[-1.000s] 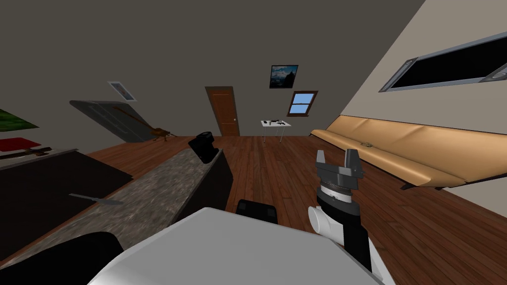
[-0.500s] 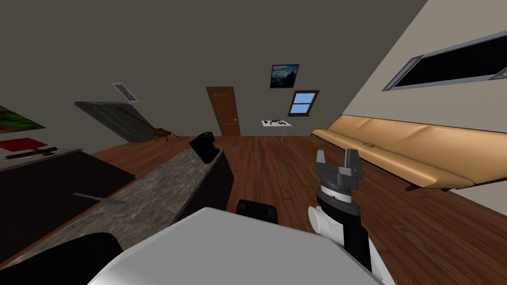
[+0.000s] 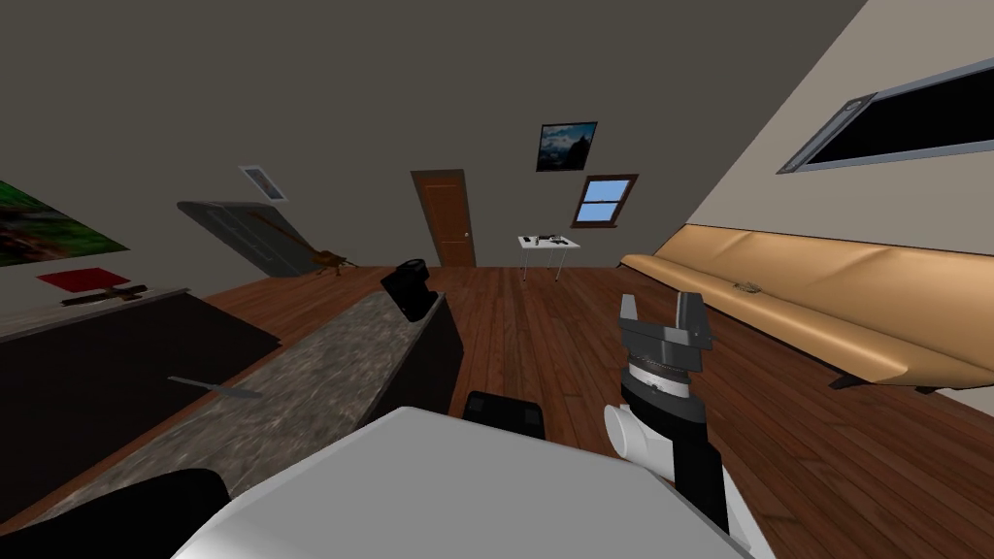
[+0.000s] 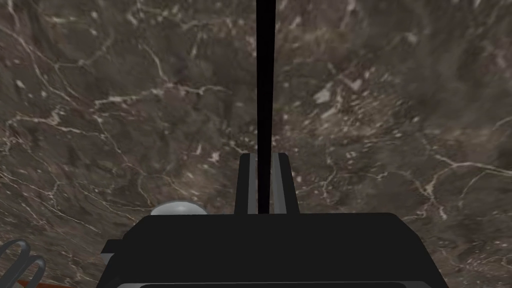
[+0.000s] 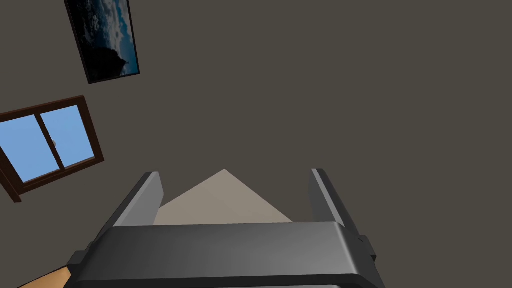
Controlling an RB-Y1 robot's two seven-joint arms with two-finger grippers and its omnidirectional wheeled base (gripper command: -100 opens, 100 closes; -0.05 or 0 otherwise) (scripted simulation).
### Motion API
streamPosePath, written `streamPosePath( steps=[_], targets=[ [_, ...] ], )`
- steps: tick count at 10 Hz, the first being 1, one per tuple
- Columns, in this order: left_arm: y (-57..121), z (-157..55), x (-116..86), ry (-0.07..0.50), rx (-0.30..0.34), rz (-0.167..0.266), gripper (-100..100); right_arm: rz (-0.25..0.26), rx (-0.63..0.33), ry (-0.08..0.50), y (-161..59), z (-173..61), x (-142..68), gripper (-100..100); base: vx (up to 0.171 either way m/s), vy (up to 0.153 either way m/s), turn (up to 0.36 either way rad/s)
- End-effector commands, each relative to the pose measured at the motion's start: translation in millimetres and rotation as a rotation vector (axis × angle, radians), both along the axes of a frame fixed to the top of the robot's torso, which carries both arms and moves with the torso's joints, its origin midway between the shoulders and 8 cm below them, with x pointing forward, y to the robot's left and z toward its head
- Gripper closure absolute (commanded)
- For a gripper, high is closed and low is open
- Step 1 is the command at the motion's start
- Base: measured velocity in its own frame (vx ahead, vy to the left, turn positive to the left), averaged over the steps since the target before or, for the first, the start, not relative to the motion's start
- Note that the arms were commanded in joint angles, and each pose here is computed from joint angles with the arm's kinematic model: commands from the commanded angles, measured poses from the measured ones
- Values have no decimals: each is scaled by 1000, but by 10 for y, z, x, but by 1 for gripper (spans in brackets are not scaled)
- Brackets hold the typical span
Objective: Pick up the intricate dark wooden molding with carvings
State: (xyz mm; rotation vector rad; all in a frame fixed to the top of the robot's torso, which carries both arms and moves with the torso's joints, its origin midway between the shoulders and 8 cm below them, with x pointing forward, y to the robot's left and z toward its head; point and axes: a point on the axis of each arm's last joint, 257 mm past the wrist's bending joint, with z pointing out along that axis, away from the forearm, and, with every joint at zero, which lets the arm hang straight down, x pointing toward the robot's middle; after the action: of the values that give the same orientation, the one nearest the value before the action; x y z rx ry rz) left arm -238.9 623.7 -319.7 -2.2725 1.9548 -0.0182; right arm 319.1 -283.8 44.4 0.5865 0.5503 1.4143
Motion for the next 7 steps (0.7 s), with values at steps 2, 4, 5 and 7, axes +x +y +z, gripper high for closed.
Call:
streamPosePath(
  steps=[2,4,5,7],
  targets=[
    [-163,3,20,-15,-15,9,100,0,0,0,0,0,0,0,16,48,38],
    [-294,-14,-24,-6,-13,-4,100,0,0,0,0,0,0,0,26,68,86],
    [-337,3,5,-15,-20,3,100,0,0,0,0,0,0,0,11,31,2],
    [-415,10,-60,3,-8,-15,100,0,0,0,1,0,0,0,16,33,45]
  ],
)
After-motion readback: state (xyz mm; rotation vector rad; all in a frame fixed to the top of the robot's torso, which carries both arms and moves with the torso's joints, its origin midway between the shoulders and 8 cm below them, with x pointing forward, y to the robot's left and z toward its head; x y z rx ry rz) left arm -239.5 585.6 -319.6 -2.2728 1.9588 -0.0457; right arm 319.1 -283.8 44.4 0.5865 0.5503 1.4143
